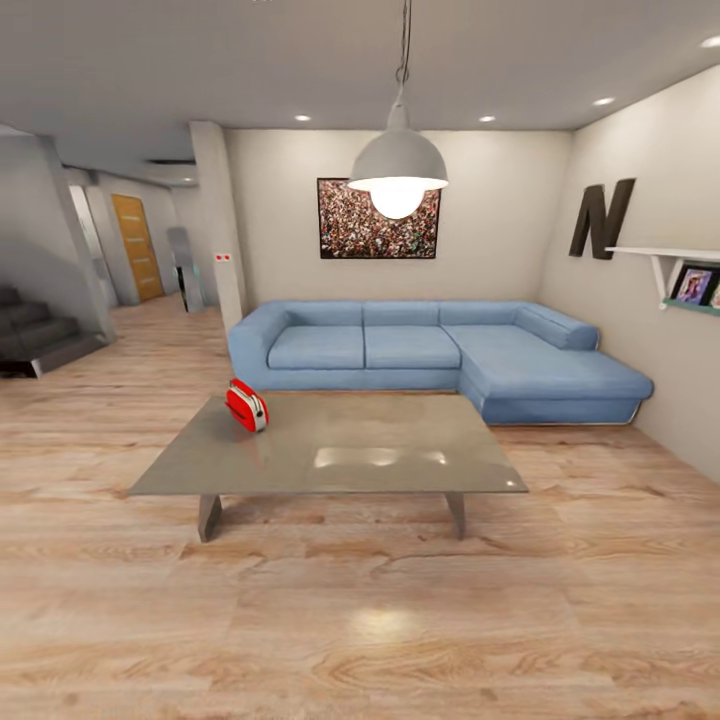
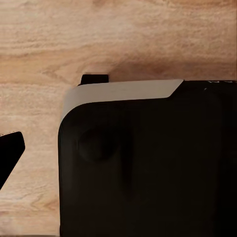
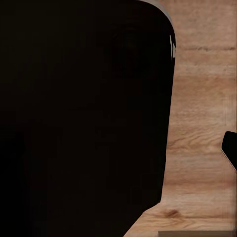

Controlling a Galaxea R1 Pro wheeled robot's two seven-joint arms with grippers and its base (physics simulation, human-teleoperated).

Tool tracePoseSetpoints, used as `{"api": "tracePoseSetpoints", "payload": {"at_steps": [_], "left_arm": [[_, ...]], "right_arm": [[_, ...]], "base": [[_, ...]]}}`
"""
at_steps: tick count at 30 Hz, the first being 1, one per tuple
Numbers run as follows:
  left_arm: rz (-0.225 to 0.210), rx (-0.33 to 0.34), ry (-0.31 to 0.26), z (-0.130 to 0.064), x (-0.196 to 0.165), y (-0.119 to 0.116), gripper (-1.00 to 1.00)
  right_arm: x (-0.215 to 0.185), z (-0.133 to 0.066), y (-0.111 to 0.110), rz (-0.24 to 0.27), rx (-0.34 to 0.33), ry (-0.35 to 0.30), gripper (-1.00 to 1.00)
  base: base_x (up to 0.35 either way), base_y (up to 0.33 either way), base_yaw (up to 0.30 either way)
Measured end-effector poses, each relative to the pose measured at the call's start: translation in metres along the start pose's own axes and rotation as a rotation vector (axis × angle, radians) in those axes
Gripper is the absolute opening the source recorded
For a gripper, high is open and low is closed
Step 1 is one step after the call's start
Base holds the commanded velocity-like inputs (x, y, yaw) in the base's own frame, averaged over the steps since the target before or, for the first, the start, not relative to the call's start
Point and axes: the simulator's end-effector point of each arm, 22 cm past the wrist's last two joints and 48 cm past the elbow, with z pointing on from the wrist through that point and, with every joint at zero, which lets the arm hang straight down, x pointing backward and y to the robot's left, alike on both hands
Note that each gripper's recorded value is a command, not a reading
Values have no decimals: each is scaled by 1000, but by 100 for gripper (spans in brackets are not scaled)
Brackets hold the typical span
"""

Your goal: Turn on the radio receiver that's on the table in the living room.

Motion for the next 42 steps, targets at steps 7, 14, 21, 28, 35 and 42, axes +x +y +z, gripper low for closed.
{"api": "tracePoseSetpoints", "payload": {"at_steps": [7, 14, 21, 28, 35, 42], "left_arm": [[0, 0, 0, 0, 0, 0, 100], [0, 0, 0, 0, 0, 0, 100], [0, 0, 0, 0, 0, 0, 100], [1, 1, 2, 0, 1, -1, 100], [9, 2, 11, 0, 3, -1, 100], [12, 2, 14, 0, 4, -1, 100]], "right_arm": [[0, 0, 0, 0, 0, 0, 100], [0, 0, 0, 0, 0, 0, 100], [0, 0, 0, 0, 0, 0, 100], [0, 0, 0, 2, 0, 0, 100], [0, 0, 0, 3, 0, 1, 100], [0, 0, 0, 4, 0, 2, 100]], "base": [[0, 0, 274], [0, 0, 274], [0, 0, 274], [24, 0, 211], [277, 0, 20], [320, 0, 1]]}}
